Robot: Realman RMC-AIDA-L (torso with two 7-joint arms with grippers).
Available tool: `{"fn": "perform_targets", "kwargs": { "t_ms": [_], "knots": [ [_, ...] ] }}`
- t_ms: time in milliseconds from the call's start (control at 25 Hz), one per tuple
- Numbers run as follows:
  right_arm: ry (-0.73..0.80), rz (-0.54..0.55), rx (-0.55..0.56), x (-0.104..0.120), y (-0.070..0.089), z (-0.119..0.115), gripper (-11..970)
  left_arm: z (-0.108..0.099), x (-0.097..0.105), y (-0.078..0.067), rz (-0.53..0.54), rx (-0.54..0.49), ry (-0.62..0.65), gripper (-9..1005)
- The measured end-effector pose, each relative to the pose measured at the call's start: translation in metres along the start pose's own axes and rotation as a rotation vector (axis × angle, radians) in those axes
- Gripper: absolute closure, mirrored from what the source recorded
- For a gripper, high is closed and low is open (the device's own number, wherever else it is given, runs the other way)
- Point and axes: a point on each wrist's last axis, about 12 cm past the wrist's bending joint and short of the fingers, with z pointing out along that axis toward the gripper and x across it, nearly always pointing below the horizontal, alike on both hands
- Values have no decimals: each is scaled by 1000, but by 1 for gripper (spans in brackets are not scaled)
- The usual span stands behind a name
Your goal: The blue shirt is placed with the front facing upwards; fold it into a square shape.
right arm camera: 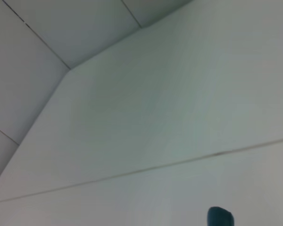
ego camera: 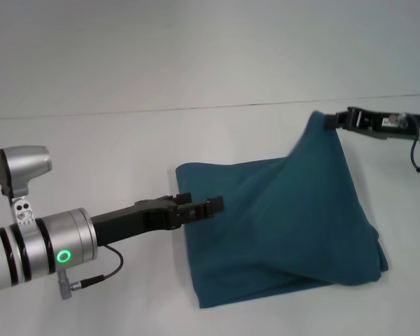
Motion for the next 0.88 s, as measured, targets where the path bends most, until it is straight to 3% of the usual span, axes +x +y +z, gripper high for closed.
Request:
{"fn": "perform_targets", "kwargs": {
  "t_ms": [320,880],
  "knots": [
    [-10,-31,-1,-17,6,1,960,-1,1,0,-10,-1,-3,36],
    [7,-39,139,7,-11,12,906,0,5,0,-36,3,1,37]
  ]
}}
